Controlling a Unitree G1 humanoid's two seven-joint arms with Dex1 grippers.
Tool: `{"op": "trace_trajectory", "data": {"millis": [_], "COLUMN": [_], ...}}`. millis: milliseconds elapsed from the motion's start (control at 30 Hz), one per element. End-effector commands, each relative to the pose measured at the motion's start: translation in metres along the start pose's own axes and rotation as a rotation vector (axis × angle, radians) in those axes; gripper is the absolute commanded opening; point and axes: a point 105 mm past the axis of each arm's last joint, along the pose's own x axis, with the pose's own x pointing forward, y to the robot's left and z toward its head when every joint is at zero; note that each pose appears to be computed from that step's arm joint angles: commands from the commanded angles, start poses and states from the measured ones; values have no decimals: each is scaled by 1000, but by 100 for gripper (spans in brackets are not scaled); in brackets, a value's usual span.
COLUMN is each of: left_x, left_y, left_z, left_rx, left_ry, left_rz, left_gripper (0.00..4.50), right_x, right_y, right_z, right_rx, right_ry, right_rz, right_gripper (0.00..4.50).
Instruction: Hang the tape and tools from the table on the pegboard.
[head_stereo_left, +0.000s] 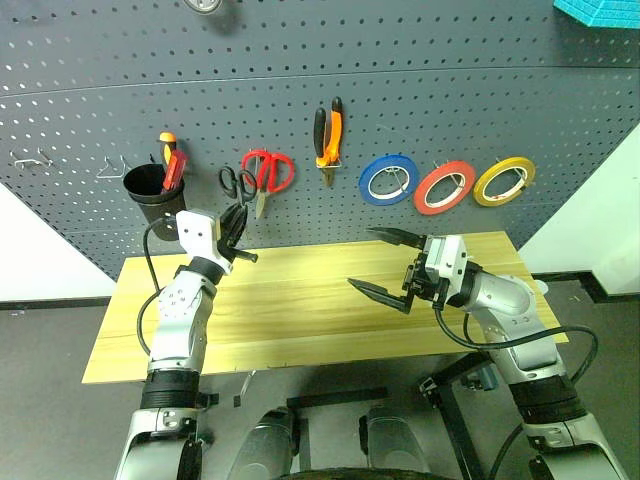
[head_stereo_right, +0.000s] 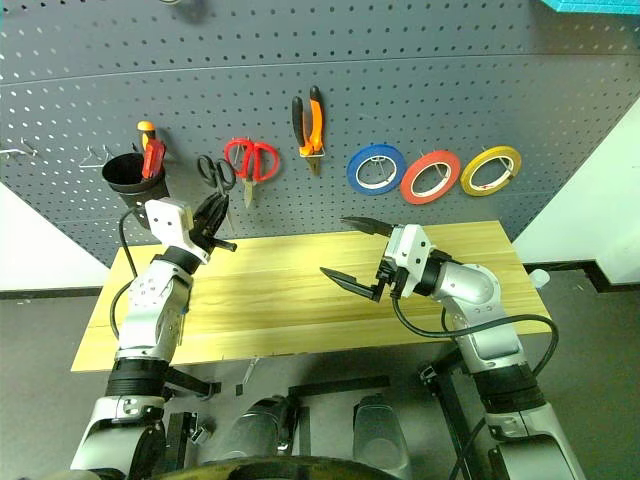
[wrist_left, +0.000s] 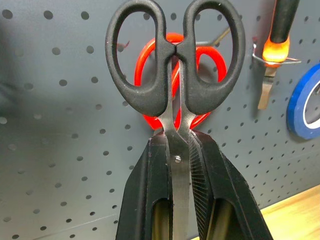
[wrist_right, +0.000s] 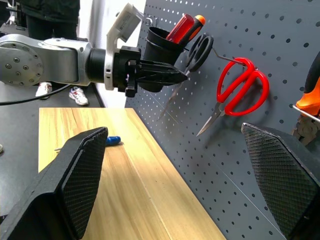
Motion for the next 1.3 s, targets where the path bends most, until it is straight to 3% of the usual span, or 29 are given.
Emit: {"op": "trace_trajectory", "data": {"millis": [33,533,900,1300], "left_x": [10,17,0,3], "left_y": [-5,-12,1,-3], "left_z": [10,13,27,21], "left_rx": [35,8,-58,-15], "left_ry": [-36,-61,-147,-102], "left_rz": [-23,-54,-21,-39], "left_gripper": [18,18,18,18], "right_x": [-2,-3,-4,-2], "right_y": [-4,-2,-1,-1], "right_z": [9,7,5,5], "right_rx": [-37,-37,-38,-41], "right_ry": [-24,-15,-8,-8], "right_rz": [-22,-24,-19,-11], "right_gripper": [450,450,450,450]}}
